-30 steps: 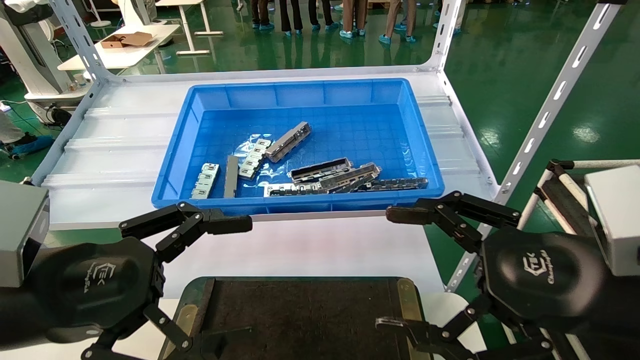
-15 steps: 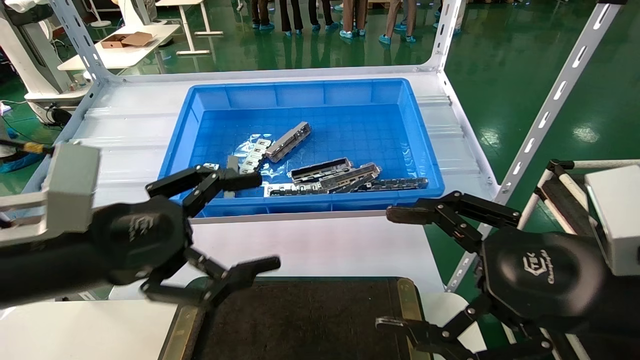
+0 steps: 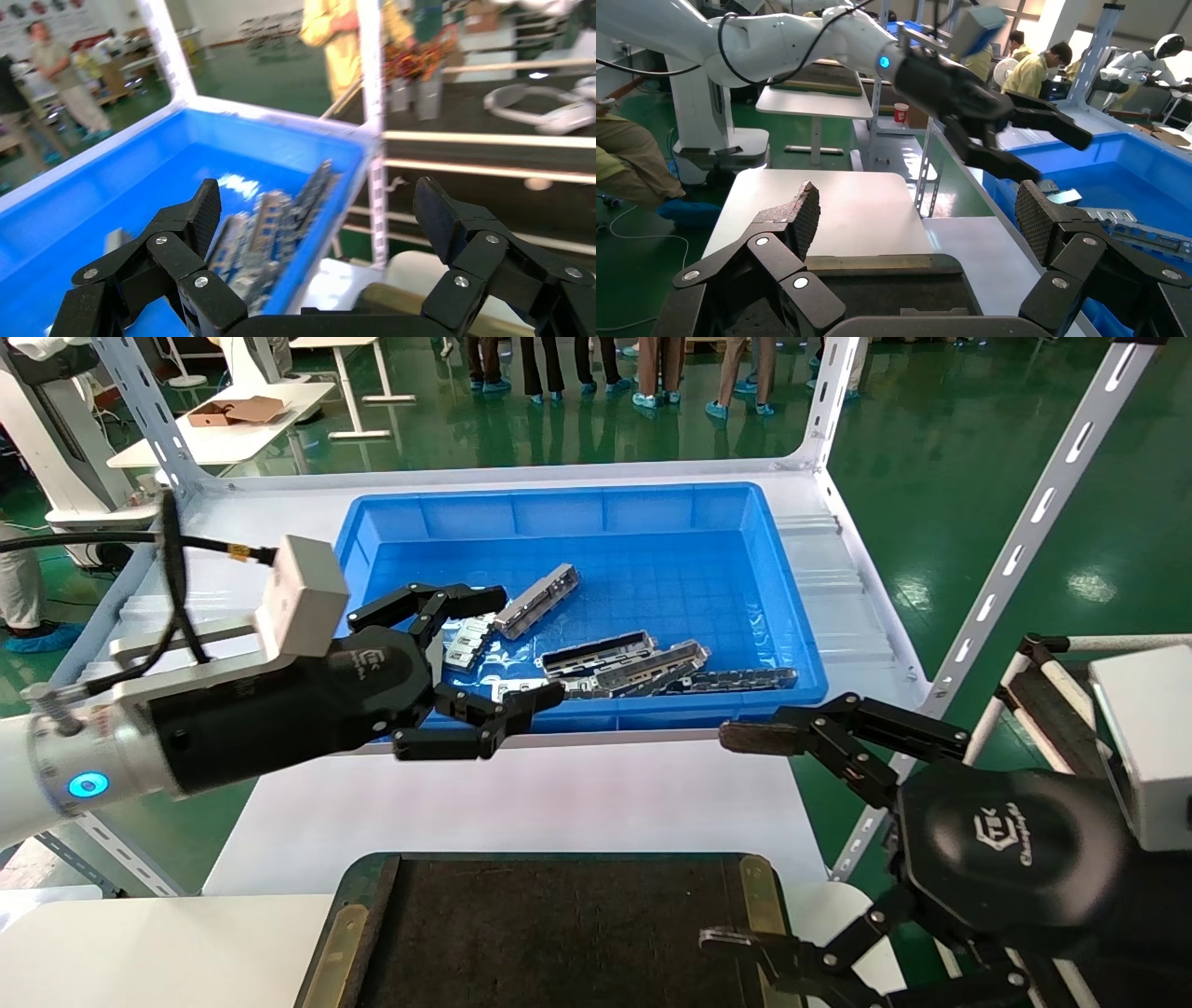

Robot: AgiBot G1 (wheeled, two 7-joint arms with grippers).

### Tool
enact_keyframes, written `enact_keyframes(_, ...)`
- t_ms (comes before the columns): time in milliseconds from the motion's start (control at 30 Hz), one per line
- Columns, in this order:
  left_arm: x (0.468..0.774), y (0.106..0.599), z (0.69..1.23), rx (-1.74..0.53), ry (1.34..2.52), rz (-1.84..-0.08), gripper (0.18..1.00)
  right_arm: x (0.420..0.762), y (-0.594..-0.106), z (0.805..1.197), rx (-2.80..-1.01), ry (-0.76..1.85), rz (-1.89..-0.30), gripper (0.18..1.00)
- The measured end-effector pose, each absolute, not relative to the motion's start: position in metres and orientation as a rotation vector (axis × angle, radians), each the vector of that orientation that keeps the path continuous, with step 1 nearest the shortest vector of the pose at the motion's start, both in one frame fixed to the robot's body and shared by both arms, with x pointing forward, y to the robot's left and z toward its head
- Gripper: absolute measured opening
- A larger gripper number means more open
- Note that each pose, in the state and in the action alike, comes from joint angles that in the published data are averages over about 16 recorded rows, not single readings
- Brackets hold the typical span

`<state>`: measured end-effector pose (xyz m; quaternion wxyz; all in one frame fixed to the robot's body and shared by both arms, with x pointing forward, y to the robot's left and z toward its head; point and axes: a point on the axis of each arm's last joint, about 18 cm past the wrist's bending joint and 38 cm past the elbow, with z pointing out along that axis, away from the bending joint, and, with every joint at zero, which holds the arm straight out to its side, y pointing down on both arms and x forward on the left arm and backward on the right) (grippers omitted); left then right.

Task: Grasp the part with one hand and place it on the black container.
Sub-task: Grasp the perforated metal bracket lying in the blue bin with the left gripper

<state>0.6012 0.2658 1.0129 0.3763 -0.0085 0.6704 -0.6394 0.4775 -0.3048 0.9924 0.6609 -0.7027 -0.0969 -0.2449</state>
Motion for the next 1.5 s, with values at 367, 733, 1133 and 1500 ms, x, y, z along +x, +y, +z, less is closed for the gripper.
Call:
enact_keyframes(367, 0.669, 0.255, 1.023, -0.183, 1.645, -1.551, 1.001, 0.478, -0.305, 0.992, -1.589, -0.219, -0.554, 1.001)
enact_keyframes(733, 0.724, 0.240, 1.031, -0.313, 1.583, -1.471, 1.001, 0.478, -0.305, 0.992, -1.589, -0.219, -0.554, 1.001)
enact_keyframes(1133, 0.763, 0.228, 1.025, -0.449, 1.545, -1.385, 1.001, 0.478, -0.305, 0.992, -1.589, -0.219, -0.554, 1.001)
enact_keyframes(1500, 0.777, 0.226, 1.010, -0.527, 1.538, -1.335, 1.001, 0.478, -0.305, 0.992, -1.589, -0.219, -0.554, 1.001)
